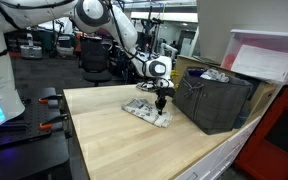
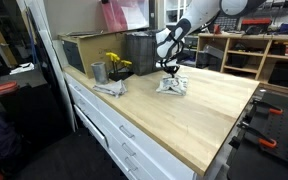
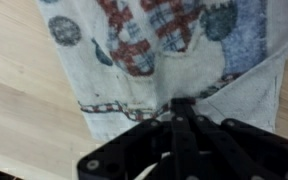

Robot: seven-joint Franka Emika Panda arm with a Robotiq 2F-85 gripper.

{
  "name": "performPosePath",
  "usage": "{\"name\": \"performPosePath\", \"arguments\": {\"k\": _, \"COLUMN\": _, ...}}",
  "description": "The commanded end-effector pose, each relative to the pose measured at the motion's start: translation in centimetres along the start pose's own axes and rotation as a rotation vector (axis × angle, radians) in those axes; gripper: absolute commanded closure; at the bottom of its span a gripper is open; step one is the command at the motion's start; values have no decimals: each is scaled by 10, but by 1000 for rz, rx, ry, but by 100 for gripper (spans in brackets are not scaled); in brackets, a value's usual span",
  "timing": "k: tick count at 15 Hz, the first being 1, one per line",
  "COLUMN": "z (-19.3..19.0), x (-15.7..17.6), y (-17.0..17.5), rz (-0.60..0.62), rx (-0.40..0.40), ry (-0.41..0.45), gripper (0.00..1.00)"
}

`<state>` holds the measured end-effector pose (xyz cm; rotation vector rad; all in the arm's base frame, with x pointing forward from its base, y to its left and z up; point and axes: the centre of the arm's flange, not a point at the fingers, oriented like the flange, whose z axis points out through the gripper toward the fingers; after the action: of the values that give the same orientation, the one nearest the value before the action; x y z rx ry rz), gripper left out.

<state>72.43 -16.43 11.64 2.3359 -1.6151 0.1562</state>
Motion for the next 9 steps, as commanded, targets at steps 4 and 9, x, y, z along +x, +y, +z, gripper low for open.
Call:
{"name": "performPosePath", "arguments": {"k": 4, "z": -4, "x": -6, "y": -3, "rz": 37, "rx": 21, "ry": -8, "gripper": 100}}
{"name": "performPosePath", "arguments": {"k": 9, "z": -7, "x": 1, "y": -22, "rz": 78, "rx": 89, "ry": 33, "gripper": 100}}
